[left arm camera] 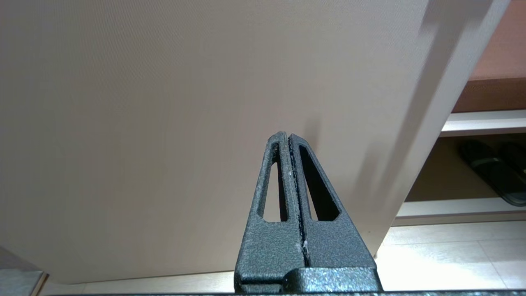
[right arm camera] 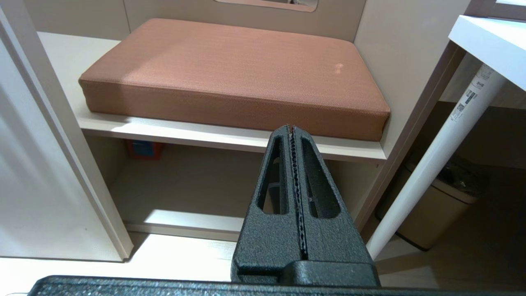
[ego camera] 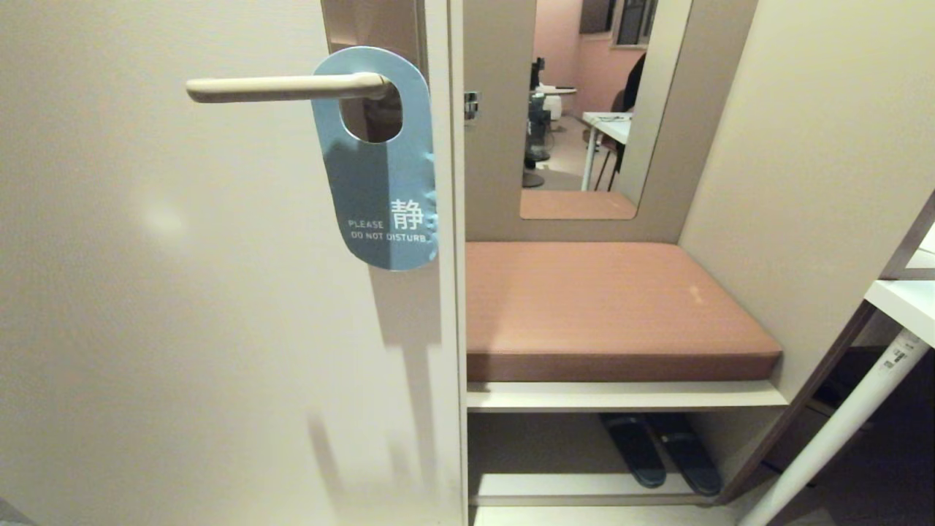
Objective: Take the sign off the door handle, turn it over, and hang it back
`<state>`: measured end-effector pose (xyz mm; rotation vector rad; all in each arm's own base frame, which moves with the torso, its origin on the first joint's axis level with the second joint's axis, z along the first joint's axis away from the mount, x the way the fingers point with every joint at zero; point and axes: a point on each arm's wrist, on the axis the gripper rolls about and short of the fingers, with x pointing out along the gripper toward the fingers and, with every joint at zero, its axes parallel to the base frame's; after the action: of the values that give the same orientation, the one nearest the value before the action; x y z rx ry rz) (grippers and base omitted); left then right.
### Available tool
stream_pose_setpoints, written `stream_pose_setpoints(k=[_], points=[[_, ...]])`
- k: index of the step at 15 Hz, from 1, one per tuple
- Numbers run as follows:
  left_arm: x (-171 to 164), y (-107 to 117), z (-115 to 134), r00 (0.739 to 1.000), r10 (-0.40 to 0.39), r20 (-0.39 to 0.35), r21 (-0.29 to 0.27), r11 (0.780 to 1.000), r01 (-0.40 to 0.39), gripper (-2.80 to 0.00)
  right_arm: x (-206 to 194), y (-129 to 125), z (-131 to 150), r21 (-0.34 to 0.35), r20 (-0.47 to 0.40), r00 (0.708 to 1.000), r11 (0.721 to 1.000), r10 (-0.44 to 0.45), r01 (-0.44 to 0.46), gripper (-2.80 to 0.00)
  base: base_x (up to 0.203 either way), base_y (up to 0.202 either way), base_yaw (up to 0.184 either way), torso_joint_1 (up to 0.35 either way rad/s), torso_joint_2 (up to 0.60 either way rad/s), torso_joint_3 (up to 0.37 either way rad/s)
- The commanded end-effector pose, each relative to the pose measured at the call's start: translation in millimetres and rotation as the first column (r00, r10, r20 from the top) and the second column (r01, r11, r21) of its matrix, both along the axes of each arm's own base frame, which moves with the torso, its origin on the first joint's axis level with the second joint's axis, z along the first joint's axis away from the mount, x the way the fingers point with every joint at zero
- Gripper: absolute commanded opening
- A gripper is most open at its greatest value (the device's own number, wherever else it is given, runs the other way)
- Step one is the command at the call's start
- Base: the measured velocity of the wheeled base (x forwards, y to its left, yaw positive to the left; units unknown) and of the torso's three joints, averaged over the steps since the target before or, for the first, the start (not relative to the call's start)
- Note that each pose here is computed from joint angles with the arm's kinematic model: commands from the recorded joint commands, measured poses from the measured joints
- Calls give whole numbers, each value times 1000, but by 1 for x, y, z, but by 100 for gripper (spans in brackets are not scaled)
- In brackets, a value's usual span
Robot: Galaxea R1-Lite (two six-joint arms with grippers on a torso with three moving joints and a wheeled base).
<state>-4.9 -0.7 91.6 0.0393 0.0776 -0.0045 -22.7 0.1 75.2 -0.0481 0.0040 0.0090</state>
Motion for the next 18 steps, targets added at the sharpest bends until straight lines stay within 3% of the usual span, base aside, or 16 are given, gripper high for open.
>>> stream_pose_setpoints(k=[1,6,18], points=[[-11,0,-7,998,4,61,3,1000,-4,-280,0,0,0,-1,0,1000,1000,0,0,-280,0,0,0,0,0,0],[-18,1,-16,997,12,78,25,1000,-14,-280,0,0,0,-1,1,1000,1000,0,0,-280,0,0,0,0,0,0],[-18,1,-16,996,18,82,8,1000,-18,-280,0,0,0,-1,0,1000,1000,0,0,-280,0,0,0,0,0,0]])
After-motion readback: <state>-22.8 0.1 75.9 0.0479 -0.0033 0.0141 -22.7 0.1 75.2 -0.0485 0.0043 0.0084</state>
